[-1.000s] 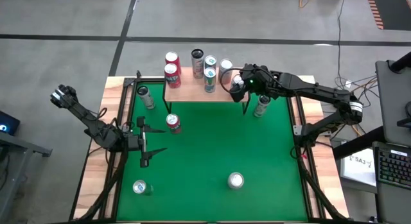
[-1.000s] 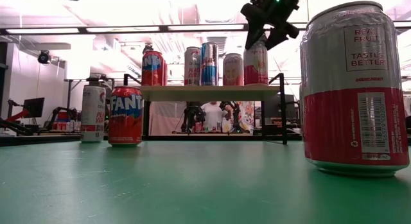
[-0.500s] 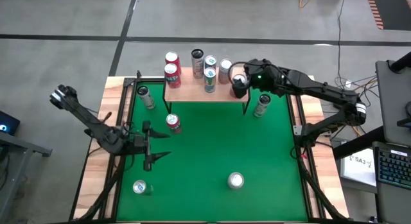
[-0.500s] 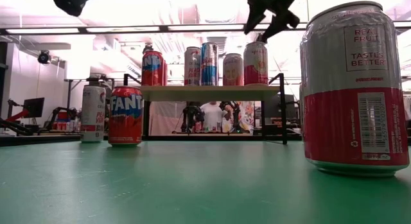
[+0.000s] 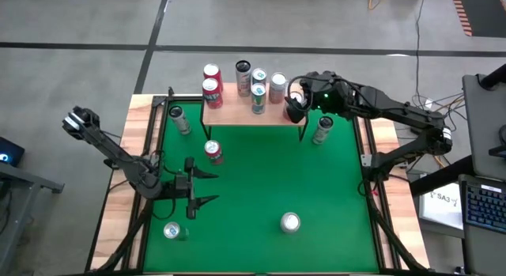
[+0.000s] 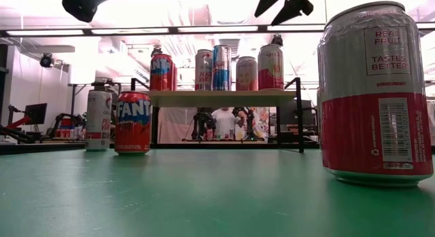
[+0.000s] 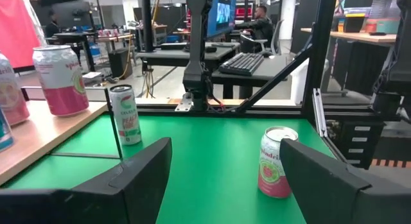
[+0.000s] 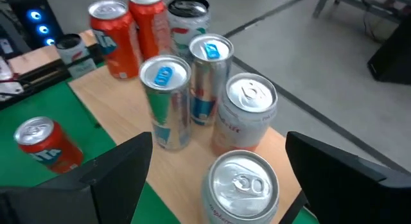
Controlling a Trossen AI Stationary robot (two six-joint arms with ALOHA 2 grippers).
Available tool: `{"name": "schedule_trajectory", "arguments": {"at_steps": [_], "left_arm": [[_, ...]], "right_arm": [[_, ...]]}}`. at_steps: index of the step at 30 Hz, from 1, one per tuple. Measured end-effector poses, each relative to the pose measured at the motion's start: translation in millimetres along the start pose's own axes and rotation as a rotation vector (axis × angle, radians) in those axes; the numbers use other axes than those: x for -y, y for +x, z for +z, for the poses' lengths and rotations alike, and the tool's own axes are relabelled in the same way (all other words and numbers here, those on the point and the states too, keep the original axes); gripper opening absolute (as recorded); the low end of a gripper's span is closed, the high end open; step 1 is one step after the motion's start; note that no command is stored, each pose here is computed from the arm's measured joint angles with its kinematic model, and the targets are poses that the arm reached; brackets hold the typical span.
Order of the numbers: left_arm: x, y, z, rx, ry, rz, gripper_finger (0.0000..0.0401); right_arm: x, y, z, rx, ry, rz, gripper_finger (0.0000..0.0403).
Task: Place canned beverage on shelf
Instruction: Put the top white and pink soda can on the shelf
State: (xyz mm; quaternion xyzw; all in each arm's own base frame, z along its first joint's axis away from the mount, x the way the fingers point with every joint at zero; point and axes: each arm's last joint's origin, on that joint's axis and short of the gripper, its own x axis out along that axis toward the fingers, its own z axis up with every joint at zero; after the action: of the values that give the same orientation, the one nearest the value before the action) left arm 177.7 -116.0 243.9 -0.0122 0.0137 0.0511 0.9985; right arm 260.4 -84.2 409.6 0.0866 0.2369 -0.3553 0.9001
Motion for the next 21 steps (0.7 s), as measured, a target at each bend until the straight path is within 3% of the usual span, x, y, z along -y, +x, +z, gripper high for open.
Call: {"name": "schedule_trajectory", "arguments": {"at_steps": [21], "left_arm": [[9, 10, -8, 0.021, -0.015, -0.001, 0.0274]], "right_arm": [[-41, -42, -13, 0.011, -0.097, 0.195, 0.0322]]}}
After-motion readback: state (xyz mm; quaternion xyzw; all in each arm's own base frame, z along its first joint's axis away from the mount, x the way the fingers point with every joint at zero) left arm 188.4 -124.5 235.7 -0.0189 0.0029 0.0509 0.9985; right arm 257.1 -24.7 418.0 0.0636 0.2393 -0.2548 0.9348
